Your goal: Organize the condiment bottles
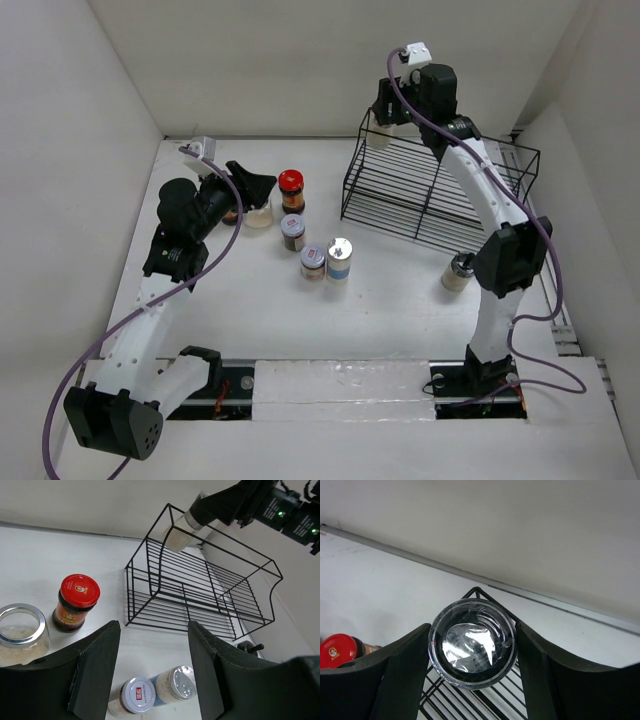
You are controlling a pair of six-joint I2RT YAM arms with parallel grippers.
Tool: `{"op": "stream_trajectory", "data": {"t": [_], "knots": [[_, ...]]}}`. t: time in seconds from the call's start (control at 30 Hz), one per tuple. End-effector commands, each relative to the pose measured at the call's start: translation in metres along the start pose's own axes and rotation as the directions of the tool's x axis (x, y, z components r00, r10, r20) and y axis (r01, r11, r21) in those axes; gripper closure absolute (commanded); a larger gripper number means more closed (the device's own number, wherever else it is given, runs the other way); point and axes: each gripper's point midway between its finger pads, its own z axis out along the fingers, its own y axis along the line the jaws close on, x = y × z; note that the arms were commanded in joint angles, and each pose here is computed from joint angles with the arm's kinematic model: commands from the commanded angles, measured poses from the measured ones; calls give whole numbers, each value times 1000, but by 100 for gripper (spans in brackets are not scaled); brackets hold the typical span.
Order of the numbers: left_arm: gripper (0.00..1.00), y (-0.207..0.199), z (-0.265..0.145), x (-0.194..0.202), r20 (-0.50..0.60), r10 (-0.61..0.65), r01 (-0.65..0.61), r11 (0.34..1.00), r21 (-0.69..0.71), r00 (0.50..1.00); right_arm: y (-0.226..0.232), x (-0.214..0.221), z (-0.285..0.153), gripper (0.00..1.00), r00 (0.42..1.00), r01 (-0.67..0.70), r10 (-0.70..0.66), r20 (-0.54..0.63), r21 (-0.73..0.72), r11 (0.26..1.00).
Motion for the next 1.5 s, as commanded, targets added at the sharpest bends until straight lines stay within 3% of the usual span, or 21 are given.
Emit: {"op": "stream_trajectory", "data": {"t": [0.0,0.27,0.37,0.5,0.6,0.63,0.73,0.77,0.87,1.0,1.23,1.47], "knots": [[48,-9,-2,-8,36,19,-21,999,38,999,6,-19,9,40,996,-3,6,90,-33,999],[48,-13,-6,-12,51,25,-27,999,47,998,7,-39,4,14,992,-1,3,125,-15,1000],[46,-10,-6,-14,61,24,-26,999,31,998,5,-75,-22,1,980,-11,8,197,13,1000],[43,-8,-6,-13,58,11,-12,1000,20,998,-11,-104,-83,0,962,-38,3,274,121,992],[39,-6,-6,-12,54,8,-8,1000,7,999,-22,-70,-139,0,962,-117,45,268,258,959],[39,-3,-6,-11,51,-6,6,1000,-8,999,-34,-7,-140,0,983,-128,74,170,329,936],[38,-1,-5,-7,44,-18,18,1000,-13,999,-51,42,-201,0,962,-253,171,211,470,846],[38,0,-3,-4,38,-20,21,1000,-19,999,-55,87,-227,4,950,-310,249,186,513,801],[38,3,2,2,16,-40,41,999,-22,999,-67,155,-277,6,946,-316,294,138,601,734],[38,-4,2,-3,23,-45,45,999,4,999,-83,209,-311,6,933,-302,350,82,705,641],[38,-3,1,0,18,-47,47,999,2,999,-97,260,-299,6,886,-259,460,-64,754,604],[38,-2,1,2,10,-50,50,999,-3,999,-90,278,-274,7,860,-297,500,-107,692,658]]}}
